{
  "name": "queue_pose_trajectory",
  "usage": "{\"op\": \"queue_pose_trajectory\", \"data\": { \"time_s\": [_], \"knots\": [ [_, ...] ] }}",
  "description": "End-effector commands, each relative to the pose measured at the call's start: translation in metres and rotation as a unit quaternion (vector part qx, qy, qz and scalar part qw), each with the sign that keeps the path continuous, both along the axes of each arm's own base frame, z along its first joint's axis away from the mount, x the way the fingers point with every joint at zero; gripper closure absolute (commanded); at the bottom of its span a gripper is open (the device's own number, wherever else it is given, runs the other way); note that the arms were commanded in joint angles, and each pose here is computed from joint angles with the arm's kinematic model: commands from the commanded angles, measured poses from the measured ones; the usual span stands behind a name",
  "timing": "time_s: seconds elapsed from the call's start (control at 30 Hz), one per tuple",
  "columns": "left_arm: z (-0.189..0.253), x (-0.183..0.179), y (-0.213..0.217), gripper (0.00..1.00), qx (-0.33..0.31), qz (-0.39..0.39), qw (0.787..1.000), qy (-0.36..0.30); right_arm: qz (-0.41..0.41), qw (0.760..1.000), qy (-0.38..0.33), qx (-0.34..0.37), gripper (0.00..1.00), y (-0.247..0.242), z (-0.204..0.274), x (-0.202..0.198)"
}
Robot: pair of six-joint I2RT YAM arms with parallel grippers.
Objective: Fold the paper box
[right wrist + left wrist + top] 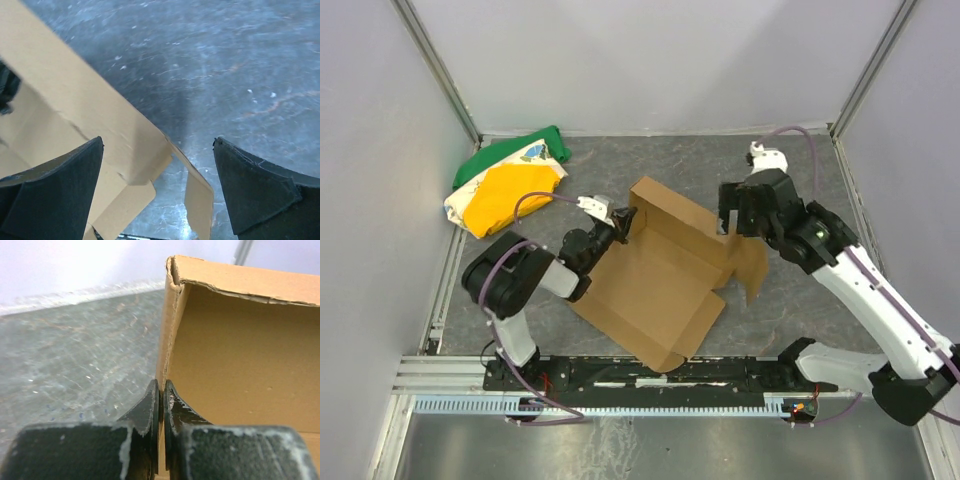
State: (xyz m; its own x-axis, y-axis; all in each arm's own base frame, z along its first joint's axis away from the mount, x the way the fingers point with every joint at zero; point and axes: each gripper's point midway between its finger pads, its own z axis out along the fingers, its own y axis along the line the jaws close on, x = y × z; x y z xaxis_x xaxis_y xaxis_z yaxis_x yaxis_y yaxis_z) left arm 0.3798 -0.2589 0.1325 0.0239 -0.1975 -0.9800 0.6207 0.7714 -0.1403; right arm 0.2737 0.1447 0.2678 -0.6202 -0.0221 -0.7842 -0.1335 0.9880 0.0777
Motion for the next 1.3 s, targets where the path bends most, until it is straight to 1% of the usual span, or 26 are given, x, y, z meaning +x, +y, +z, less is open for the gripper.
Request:
{"op": "queue_pose_trajectory", "data": {
  "time_s": [0.0,0.03,0.07,0.17,0.2,0.3,0.4,0.53,0.63,0.7,0.8,0.93,1.07,1.13,1.2,1.27],
  "knots": [
    [0.045,0.008,0.039,0.97,-0.011,0.146,0.989,-0.007,-0.116,0.992,-0.056,-0.018,0.01,-0.039,0.006,0.008],
    [0.052,0.005,0.044,0.97,-0.012,0.163,0.987,0.002,-0.126,0.990,-0.053,-0.022,0.01,-0.042,0.002,0.007],
    [0.046,0.002,0.049,0.97,-0.001,0.180,0.983,0.023,-0.138,0.989,-0.050,-0.027,0.01,-0.047,-0.003,0.006],
    [0.044,-0.010,0.064,0.97,-0.007,0.227,0.973,0.043,-0.172,0.983,-0.043,-0.037,0.01,-0.056,-0.022,0.005],
    [0.041,-0.015,0.067,0.97,-0.005,0.239,0.970,0.044,-0.177,0.983,-0.046,-0.031,0.00,-0.057,-0.026,0.006],
    [0.034,-0.022,0.068,0.97,0.024,0.253,0.967,0.030,-0.182,0.981,-0.067,0.008,0.03,-0.054,-0.034,0.005],
    [0.027,-0.015,0.074,0.97,0.019,0.283,0.958,0.031,-0.186,0.978,-0.088,0.040,0.04,-0.057,-0.030,0.000],
    [0.026,-0.009,0.067,0.97,0.015,0.279,0.960,0.028,-0.188,0.973,-0.115,0.064,0.03,-0.065,-0.013,-0.010],
    [0.028,-0.011,0.071,0.97,0.013,0.283,0.959,0.016,-0.189,0.974,-0.116,0.047,0.01,-0.075,-0.008,-0.018],
    [0.026,-0.015,0.075,0.97,0.020,0.284,0.959,0.008,-0.188,0.976,-0.103,0.023,0.01,-0.080,-0.011,-0.021],
    [0.025,-0.020,0.078,0.97,0.023,0.280,0.960,0.004,-0.180,0.980,-0.089,0.005,0.01,-0.080,-0.017,-0.023],
    [0.026,-0.030,0.080,0.90,0.005,0.263,0.965,-0.006,-0.175,0.979,-0.099,0.018,0.01,-0.078,-0.019,-0.022],
    [0.024,-0.035,0.083,0.82,-0.016,0.260,0.965,-0.016,-0.165,0.981,-0.101,0.031,0.01,-0.073,-0.017,-0.022],
    [0.028,-0.038,0.085,0.70,-0.037,0.260,0.965,-0.028,-0.156,0.982,-0.098,0.033,0.00,-0.069,-0.017,-0.022],
    [0.033,-0.041,0.082,0.54,-0.051,0.246,0.967,-0.035,-0.149,0.984,-0.096,0.034,0.00,-0.068,-0.017,-0.023],
    [0.039,-0.046,0.077,0.51,-0.055,0.225,0.972,-0.042,-0.145,0.984,-0.094,0.036,0.00,-0.068,-0.018,-0.025]
  ]
}}
